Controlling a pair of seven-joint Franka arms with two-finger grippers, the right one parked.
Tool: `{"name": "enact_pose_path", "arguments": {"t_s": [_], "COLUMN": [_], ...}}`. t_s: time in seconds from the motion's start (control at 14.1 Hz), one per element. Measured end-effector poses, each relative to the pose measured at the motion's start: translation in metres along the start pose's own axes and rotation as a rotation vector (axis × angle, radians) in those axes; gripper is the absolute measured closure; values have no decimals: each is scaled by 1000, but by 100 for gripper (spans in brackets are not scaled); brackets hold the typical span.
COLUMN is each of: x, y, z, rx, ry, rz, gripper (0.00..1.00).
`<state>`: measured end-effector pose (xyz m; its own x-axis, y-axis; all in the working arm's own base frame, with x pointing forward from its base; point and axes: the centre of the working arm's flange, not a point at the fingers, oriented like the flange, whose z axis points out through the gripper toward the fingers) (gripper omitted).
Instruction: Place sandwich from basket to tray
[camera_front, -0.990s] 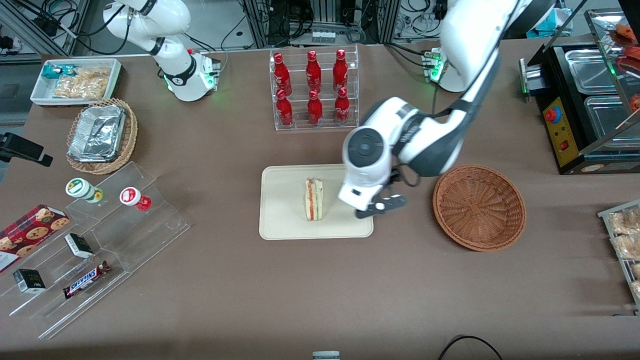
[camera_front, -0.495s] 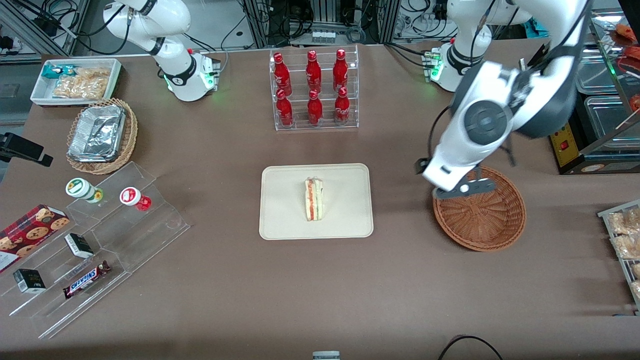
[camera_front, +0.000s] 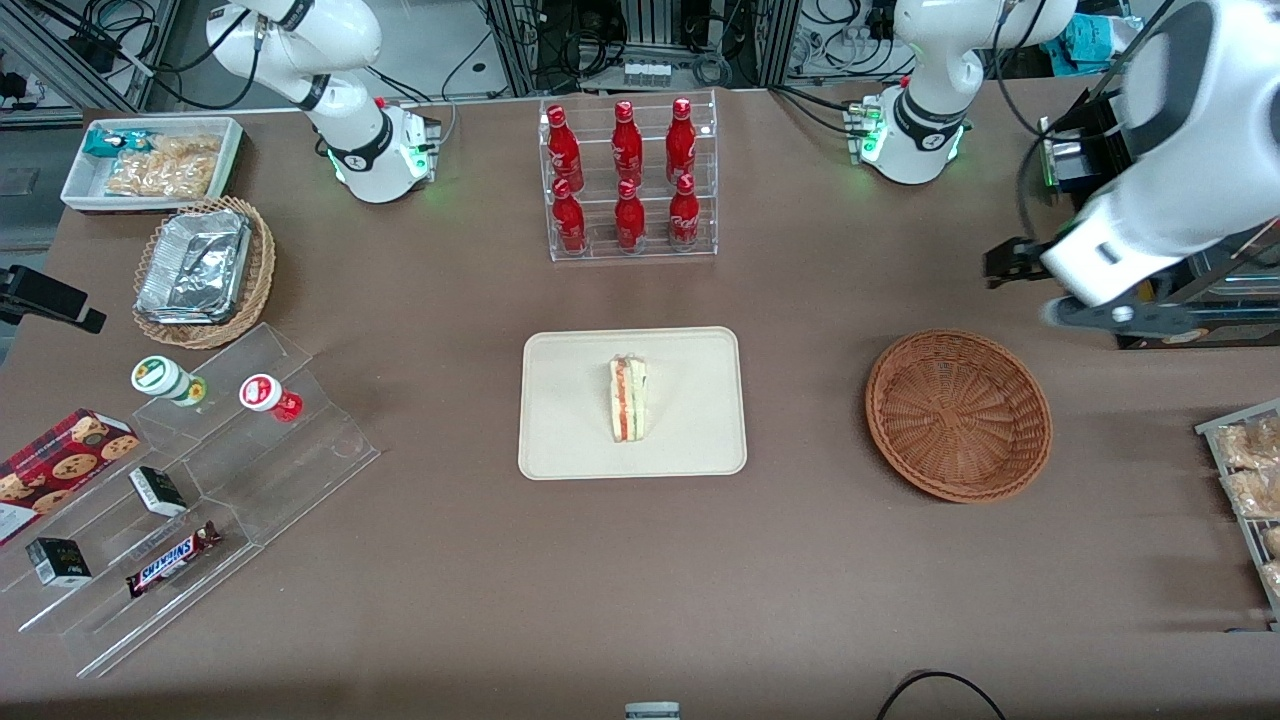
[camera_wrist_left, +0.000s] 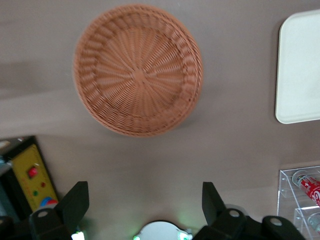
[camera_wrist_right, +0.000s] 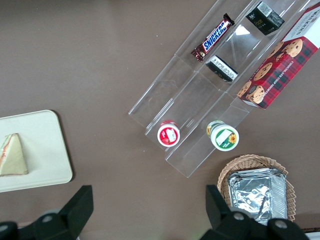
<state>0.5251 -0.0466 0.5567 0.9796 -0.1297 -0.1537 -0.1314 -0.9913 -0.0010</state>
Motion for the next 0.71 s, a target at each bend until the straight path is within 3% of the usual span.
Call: {"name": "enact_pose_path", "arguments": {"t_s": [0.28,0.71], "x": [-4,-2], "y": [-31,-33], "z": [-38,-45], "rx": [-7,-6], "ry": [80,96], "rz": [-38,-42], "gripper": [0,0]}}
